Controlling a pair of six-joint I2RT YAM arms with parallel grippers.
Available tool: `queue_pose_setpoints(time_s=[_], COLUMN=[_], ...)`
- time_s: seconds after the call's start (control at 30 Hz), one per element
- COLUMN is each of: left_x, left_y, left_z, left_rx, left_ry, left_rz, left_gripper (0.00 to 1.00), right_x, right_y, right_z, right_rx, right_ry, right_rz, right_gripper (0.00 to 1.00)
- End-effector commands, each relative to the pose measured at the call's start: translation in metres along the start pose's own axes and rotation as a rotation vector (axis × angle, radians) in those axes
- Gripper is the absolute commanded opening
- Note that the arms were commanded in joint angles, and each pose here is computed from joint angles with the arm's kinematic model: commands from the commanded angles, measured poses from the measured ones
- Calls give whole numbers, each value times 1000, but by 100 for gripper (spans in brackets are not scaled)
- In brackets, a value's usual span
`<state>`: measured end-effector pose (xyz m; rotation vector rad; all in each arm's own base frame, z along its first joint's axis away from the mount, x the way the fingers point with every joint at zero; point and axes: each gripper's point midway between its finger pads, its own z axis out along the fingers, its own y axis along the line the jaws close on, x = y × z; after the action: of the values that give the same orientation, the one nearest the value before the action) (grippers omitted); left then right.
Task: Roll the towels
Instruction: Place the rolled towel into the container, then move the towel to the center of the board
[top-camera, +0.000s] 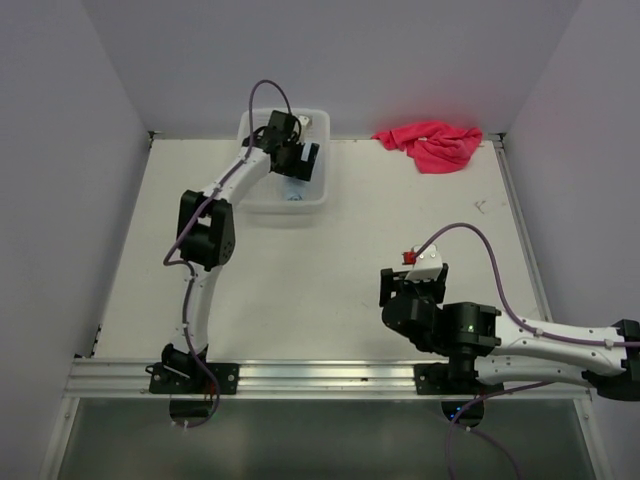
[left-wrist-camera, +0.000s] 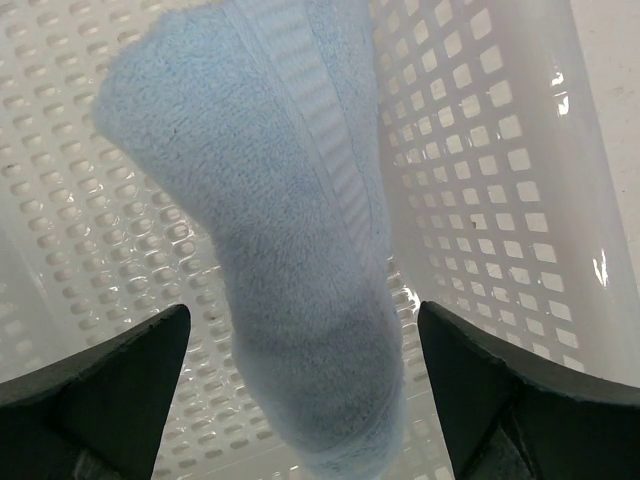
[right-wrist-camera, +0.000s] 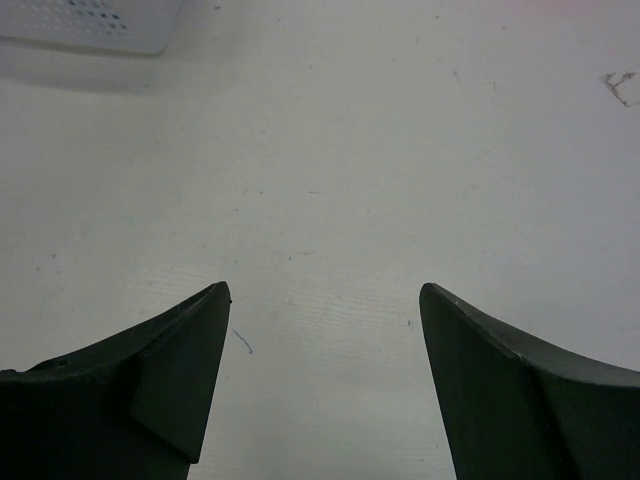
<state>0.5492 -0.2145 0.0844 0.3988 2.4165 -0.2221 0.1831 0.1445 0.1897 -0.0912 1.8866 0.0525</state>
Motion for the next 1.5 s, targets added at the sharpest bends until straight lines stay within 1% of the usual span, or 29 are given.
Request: queue_pose_setpoints(time_s=[0.0, 0.13, 0.27, 0.4, 0.43, 0.47, 0.5, 0.53, 0.57, 0.6, 0.63, 0.67, 0.7, 0.73, 0.77, 0.8, 0.87, 0.9, 0.93, 0.97, 1.0, 1.03, 1.07, 1.1, 1.13, 1.23, 1.27, 1.3, 1.47], left_x=[-27, -45, -80, -100, -99, -104, -104, -96, -98, -82, -81, -81, -64, -60, -59, -35, -35, -29, -14, -13, -9, -2, -4, -3, -2, -2, -1, 4, 25], left_y=[14, 8, 7, 3, 0, -4, -11, -14, -17, -22, -24, -25, -22, -22, -21, -18, -18, -15, -16, -17, -19, -26, -31, -36, -37, -39, -40, -40, -38], left_z=[-30, -52, -99, -141, -144, -162, -169, -167, -184, -179, -184, -202, -196, -200, -215, -204, -222, -223, -216, -226, -229, -228, -239, -242, -245, -254, -257, -255, -241], left_rx=[-28, 12, -3, 8, 20, 40, 79, 93, 106, 131, 137, 134, 117, 109, 102, 93, 88, 60, 53, 42, 36, 42, 54, 66, 49, 26, 30, 28, -41], left_ry=[-70, -121, -234, -319, -328, -363, -373, -362, -391, -360, -377, -408, -376, -384, -412, -373, -449, -459, -440, -462, -464, -461, -490, -500, -508, -517, -521, -513, -484], left_rz=[-3, 0, -13, -28, -35, -39, -43, -53, -59, -62, -61, -57, -61, -59, -57, -52, -37, -36, -33, -29, -28, -20, -17, -15, -15, -41, -48, -64, -46], left_gripper=[100, 100, 100, 100, 100, 100, 99, 100, 100, 100, 99, 100, 100, 100, 100, 100, 100, 100, 100, 100, 100, 100, 100, 100, 100, 100, 100, 100, 100], right_x=[-23, -33, -39, -50, -48, -45, -47, -53, -44, -58, -61, -60, -65, -64, -65, -64, -66, -63, -63, -78, -61, -60, -59, -76, -52, -61, -42, -56, -51], right_y=[5, 3, -4, -13, -7, -7, -24, -18, -21, -39, -45, -46, -63, -69, -74, -85, -98, -111, -114, -123, -127, -129, -134, -139, -143, -150, -152, -157, -169], right_z=[-1, 3, 15, 44, 52, 63, 79, 88, 105, 121, 131, 144, 166, 178, 190, 213, 234, 246, 265, 277, 285, 304, 312, 322, 338, 366, 380, 388, 422], right_rx=[3, 38, 96, 140, 102, 111, 172, 128, 156, 204, 216, 207, 256, 271, 279, 299, 328, 361, 370, 386, 402, 419, 437, 451, 481, 484, 495, 498, 495], right_ry=[-40, -50, -25, 6, 40, 70, 90, 119, 163, 155, 168, 198, 214, 230, 240, 261, 279, 291, 313, 299, 336, 345, 345, 319, 369, 359, 391, 364, 367], right_rz=[45, 35, 47, 77, 86, 87, 130, 167, 158, 201, 214, 224, 254, 268, 286, 323, 345, 357, 367, 385, 374, 361, 346, 330, 303, 295, 275, 265, 209], right_gripper=[80, 80, 80, 79, 79, 79, 79, 79, 79, 79, 79, 79, 79, 77, 75, 73, 64, 60, 51, 47, 45, 40, 40, 40, 40, 40, 40, 40, 43])
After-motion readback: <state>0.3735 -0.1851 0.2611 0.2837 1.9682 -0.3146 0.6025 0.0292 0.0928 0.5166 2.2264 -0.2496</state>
